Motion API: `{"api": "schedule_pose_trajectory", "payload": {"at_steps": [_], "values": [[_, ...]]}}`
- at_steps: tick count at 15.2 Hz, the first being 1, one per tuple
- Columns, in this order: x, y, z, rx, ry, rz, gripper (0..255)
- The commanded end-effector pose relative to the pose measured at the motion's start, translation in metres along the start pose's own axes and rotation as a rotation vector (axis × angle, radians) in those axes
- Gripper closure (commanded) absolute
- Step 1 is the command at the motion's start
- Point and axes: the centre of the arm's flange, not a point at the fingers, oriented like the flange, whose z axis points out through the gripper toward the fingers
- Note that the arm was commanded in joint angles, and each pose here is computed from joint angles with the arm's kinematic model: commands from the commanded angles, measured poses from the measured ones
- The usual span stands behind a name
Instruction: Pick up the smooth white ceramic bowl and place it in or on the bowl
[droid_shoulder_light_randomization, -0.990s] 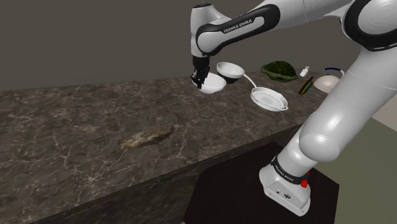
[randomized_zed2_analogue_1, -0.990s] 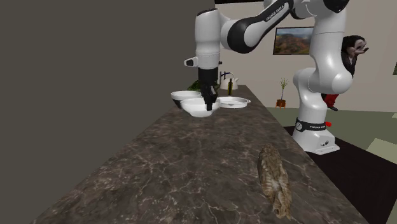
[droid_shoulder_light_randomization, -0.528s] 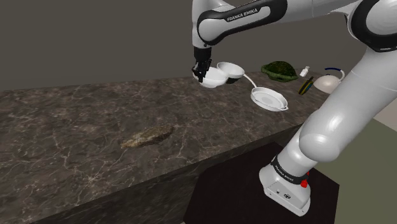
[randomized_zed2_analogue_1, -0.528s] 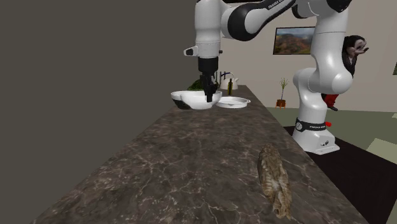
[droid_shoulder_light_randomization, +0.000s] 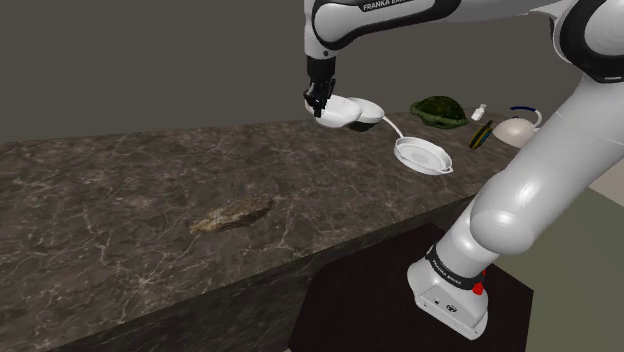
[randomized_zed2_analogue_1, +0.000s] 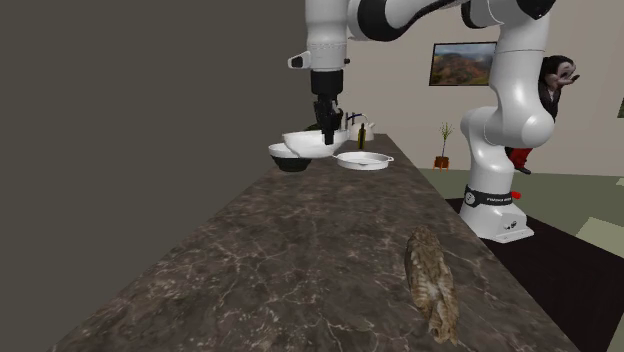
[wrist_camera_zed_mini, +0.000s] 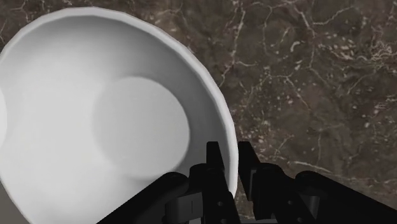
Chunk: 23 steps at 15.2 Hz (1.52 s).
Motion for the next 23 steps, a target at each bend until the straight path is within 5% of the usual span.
{"api": "schedule_pose_trajectory", "payload": {"at_steps": [1, 8, 23], "values": [[-0.002, 0.002, -0.011, 0.0, 0.0, 0.0, 255], [-0.005, 0.008, -0.045, 0.0, 0.0, 0.0, 255], [-0.01, 0.206, -0.032, 0.0, 0.0, 0.0, 255]]}}
